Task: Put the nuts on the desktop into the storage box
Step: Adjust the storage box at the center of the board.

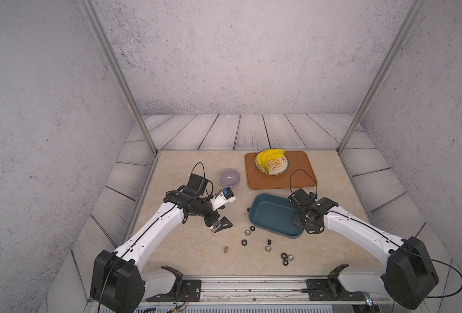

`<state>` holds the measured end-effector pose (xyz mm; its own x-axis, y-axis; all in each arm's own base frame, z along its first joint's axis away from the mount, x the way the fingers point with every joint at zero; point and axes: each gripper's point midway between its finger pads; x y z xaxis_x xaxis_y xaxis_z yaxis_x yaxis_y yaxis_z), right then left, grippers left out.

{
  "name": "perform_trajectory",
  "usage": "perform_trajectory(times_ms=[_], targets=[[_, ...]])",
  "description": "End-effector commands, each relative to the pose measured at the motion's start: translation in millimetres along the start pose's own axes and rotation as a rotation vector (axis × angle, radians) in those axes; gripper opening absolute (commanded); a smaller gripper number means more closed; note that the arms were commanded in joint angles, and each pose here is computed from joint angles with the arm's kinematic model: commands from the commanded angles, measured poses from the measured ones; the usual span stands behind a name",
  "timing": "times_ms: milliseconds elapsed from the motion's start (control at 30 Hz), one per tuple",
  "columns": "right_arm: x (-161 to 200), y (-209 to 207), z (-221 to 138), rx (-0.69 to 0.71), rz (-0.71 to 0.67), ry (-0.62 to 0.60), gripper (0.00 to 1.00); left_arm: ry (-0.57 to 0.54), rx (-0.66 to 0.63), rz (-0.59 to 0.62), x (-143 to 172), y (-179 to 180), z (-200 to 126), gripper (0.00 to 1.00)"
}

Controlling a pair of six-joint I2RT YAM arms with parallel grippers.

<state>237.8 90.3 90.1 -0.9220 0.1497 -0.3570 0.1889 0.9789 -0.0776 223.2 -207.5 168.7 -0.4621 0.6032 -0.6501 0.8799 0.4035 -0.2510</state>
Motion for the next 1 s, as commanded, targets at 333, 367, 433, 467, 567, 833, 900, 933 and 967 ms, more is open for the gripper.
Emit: perform_trajectory(times_ms=[333, 367, 433, 467, 567, 833, 900, 933, 967], targets=[[-32, 10, 7, -0.012, -0.358, 0.052, 0.01, -0.034, -0.069, -0.040, 13, 15, -13, 0.98], [-31, 11, 10, -0.027, -0.365, 0.080, 0.00, -0.035, -0.075, -0.041, 13, 16, -13, 0.98], [-32, 12, 15, -0.059, -0.373, 0.118, 0.00, -0.040, -0.079, -0.043, 14, 16, -15, 0.98], [-31, 14, 17, -0.077, -0.390, 0.133, 0.00, -0.042, -0.078, -0.042, 14, 15, -15, 0.98], [-33, 15, 22, -0.084, -0.438, 0.156, 0.00, -0.047, -0.080, -0.040, 16, 15, -15, 0.98], [-38, 9, 31, -0.070, -0.498, 0.192, 0.01, -0.057, -0.063, -0.040, 15, 13, -14, 0.98], [-41, 4, 33, -0.050, -0.494, 0.194, 0.01, -0.056, -0.054, -0.044, 15, 12, -13, 0.98], [-43, 2, 35, -0.045, -0.487, 0.194, 0.02, -0.058, -0.053, -0.042, 15, 11, -13, 0.98], [-45, 0, 36, -0.043, -0.476, 0.196, 0.02, -0.056, -0.052, -0.042, 16, 11, -13, 0.98]])
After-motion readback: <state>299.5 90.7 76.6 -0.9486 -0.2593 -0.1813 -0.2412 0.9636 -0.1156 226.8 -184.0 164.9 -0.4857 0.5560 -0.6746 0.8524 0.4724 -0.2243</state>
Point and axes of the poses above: each gripper's point midway between its finger pads, its own z axis out along the fingers, its own y axis along the line the jaws close on, x = y × z, and after that the axes turned 8 degrees about -z, right-handed
